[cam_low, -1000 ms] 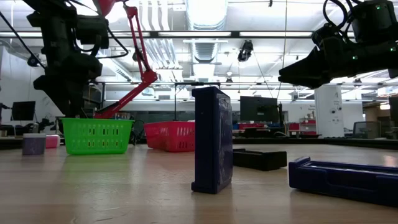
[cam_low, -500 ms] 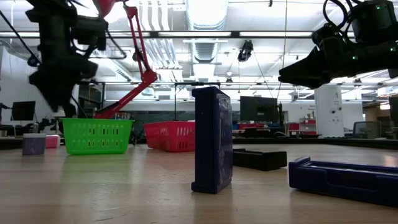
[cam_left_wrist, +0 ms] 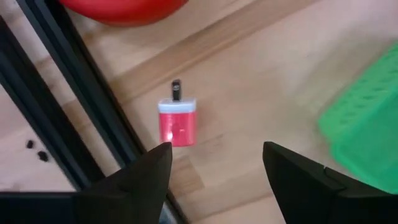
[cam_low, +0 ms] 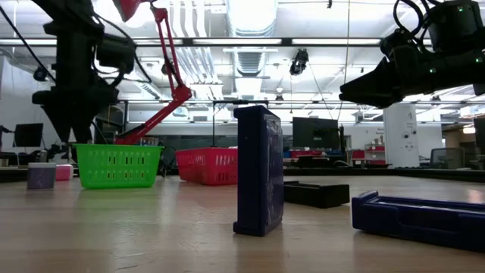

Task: Pick & Place Office items
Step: Put the pink charger adapter into the red bin

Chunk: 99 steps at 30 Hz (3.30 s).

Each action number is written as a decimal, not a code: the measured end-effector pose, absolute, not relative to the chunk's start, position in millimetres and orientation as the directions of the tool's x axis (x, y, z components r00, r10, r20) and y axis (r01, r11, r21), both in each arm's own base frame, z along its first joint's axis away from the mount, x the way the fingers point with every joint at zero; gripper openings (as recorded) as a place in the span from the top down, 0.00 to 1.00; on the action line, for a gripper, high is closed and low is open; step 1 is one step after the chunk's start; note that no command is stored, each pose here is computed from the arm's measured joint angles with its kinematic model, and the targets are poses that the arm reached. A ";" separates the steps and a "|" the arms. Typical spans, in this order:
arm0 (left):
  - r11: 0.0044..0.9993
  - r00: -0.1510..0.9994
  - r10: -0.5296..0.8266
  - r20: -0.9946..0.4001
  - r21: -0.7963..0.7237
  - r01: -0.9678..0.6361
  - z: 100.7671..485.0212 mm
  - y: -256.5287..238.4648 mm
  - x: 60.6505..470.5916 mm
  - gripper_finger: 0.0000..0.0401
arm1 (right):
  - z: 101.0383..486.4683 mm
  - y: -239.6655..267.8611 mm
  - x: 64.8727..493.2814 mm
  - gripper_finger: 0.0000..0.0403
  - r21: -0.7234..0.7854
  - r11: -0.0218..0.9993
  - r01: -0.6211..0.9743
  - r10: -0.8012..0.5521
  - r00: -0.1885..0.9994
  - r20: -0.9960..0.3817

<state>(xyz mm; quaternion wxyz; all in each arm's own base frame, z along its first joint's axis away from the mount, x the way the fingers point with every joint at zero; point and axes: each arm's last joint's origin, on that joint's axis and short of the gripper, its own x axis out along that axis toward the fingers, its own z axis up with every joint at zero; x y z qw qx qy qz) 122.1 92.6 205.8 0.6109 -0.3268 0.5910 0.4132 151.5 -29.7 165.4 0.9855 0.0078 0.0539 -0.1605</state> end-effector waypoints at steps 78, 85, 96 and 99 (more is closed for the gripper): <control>0.402 -0.191 -0.138 -0.972 0.121 -0.908 138.6 125.6 125.9 0.65 | 165.4 -29.7 151.5 0.24 -0.002 0.948 0.317 -0.316 0.943 -0.108; 0.387 -0.141 -0.162 -0.977 0.068 -0.919 149.1 119.5 122.6 0.65 | 165.4 -29.7 151.5 0.26 -0.002 0.948 0.317 -0.316 0.943 -0.108; 0.361 0.008 -0.054 -0.998 -0.027 -0.932 175.5 106.6 120.6 0.65 | 165.5 -29.7 151.5 0.23 -0.002 0.948 0.318 -0.316 0.943 -0.108; 0.374 0.072 0.002 -0.997 -0.066 -0.925 183.9 102.6 121.4 0.65 | 165.5 -29.7 151.5 0.23 -0.002 0.948 0.317 -0.316 0.943 -0.108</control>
